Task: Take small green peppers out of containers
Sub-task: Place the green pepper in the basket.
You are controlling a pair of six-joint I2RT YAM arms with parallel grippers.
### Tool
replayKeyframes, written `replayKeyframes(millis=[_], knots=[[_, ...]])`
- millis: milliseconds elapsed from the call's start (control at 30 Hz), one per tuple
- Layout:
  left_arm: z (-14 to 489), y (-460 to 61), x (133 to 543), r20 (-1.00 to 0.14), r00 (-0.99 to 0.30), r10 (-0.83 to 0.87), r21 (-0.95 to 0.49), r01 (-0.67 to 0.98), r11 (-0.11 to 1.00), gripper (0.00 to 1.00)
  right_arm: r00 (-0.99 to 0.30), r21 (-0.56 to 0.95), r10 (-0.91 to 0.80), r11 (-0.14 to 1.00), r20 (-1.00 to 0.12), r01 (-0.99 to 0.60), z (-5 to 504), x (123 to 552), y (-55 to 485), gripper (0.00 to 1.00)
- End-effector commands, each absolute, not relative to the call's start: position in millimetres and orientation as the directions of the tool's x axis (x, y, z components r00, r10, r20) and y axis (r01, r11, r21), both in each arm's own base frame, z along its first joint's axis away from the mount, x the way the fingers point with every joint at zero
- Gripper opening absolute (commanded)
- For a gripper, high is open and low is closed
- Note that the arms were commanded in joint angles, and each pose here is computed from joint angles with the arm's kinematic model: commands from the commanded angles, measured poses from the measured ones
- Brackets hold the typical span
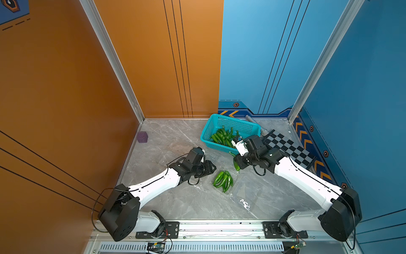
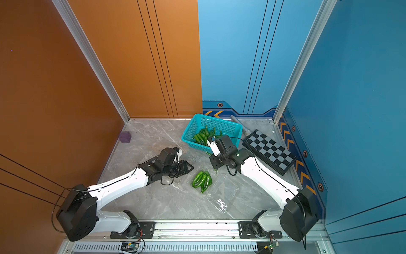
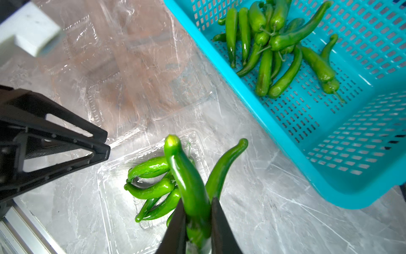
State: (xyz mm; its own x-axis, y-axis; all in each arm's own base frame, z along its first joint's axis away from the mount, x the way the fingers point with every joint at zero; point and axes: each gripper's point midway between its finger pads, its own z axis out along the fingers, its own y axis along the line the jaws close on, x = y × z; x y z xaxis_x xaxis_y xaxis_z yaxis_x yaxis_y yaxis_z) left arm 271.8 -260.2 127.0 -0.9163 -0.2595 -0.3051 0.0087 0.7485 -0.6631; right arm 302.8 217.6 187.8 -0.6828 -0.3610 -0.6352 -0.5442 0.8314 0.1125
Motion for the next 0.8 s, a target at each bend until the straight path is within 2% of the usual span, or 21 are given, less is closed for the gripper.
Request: replayKeyframes(millis=[0, 200, 500, 633, 767], knots=[[134, -263, 277, -0.313, -0.918, -0.244, -0.670, 0.032, 0.741, 0.49, -0.655, 0.171, -0.253, 0.842, -0.712, -0.512, 227, 328, 218, 0.15], [139, -263, 282, -0.316, -0.917, -0.244, -0.681, 0.041, 0.731, 0.49, -0.627, 0.224, -0.162, 0.843, -0.762, -0.490, 262, 378, 221, 0.15], [140, -265, 291, -0.304, -0.920, -0.248, -0.694, 0.035, 0.719, 0.49, -0.680, 0.311, -0.067, 0.854, -0.730, -0.417, 236, 465, 215, 0.14], [139, -265, 293, -0.301, -0.920, -0.252, -0.694, 0.030, 0.719, 0.49, -0.695, 0.387, -0.018, 0.821, -0.719, -0.420, 237, 484, 219, 0.13], [134, -262, 295, -0.294, -0.919, -0.262, -0.690, 0.015, 0.723, 0.49, -0.687, 0.440, 0.005, 0.771, -0.726, -0.460, 255, 478, 228, 0.14]])
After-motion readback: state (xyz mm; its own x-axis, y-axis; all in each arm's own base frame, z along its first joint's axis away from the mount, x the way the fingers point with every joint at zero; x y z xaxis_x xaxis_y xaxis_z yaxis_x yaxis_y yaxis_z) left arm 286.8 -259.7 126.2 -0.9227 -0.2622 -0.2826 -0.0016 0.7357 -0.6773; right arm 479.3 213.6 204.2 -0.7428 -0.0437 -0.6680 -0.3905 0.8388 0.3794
